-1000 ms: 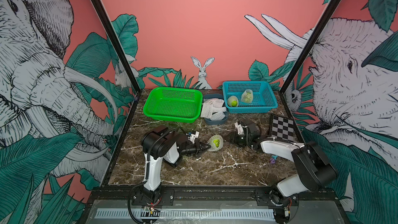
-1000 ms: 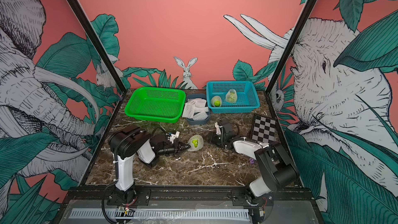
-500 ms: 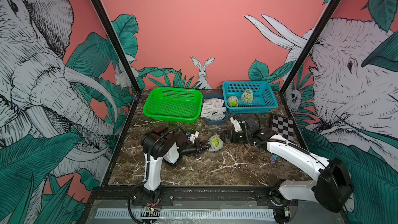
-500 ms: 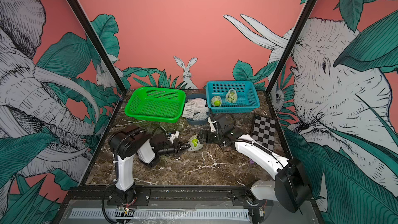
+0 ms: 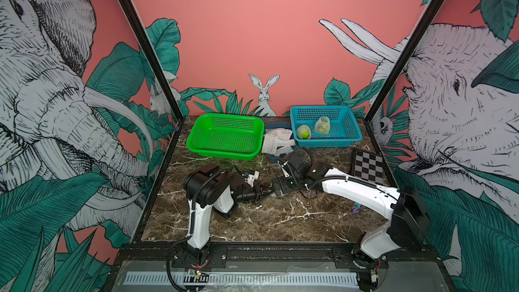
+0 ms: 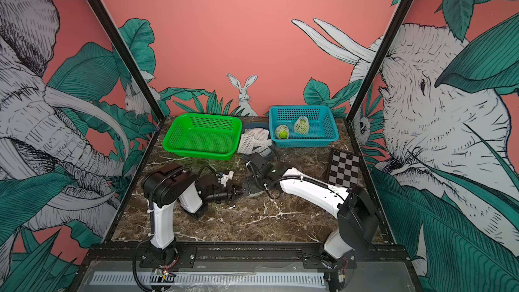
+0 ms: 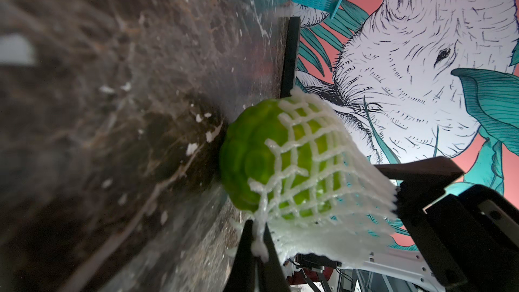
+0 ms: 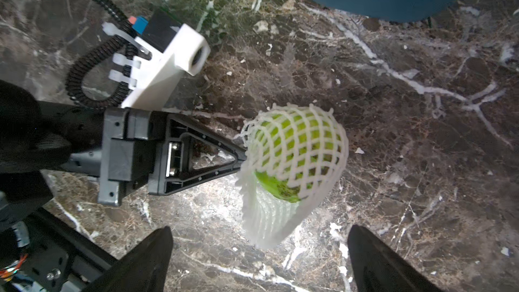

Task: Sleeve custard apples in foam nets
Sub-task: Put on the foam net on the custard apple.

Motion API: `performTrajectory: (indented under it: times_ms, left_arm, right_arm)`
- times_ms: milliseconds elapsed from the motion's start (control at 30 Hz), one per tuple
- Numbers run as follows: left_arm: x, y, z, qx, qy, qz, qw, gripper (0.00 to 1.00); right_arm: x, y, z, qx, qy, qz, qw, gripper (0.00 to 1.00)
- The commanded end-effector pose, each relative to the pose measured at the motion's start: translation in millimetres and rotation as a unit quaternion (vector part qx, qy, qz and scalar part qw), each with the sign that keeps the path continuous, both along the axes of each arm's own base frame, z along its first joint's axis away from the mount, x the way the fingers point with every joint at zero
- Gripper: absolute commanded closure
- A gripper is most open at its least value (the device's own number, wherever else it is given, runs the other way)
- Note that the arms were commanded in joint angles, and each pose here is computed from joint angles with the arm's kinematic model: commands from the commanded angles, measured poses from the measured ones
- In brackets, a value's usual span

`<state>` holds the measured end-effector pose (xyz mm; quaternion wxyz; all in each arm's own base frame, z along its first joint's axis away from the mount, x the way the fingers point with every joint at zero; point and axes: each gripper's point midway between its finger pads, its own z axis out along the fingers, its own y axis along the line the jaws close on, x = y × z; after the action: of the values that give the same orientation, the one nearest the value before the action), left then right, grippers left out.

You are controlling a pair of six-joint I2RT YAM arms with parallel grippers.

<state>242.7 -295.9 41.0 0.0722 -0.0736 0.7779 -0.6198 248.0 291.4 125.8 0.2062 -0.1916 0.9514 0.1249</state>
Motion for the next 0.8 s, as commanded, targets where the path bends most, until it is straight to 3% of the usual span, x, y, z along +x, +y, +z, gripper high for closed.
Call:
performTrajectory:
  times_ms: [0,167,500,767]
  left_arm:
    - [-1.5,1.6,-9.4,0.008,0.023,0.004,1.0,1.0]
    - [-1.6,0.2,-10.2,0.008,0.024,0.002,1.0,1.0]
    - [-1.4,-1.1,-9.0,0.006,0.023,0.0,1.0,1.0]
    - [-1.5,-2.4,-10.3,0.006,0.026,-0.002,1.0,1.0]
  right_arm:
    - [10.6,-6.0,2.7,-0.031,-0.022,-0.023,0.999,0.01]
    - [15.0,-5.0,-20.6,-0.053,-0.007,-0.04,0.998,0.02]
    - [25.1,5.6,-36.5,-0.042,0.006,-0.05,0.998,0.18]
    - [40.6,2.2,-44.0,-0.046,0.002,-0.055,0.997,0.15]
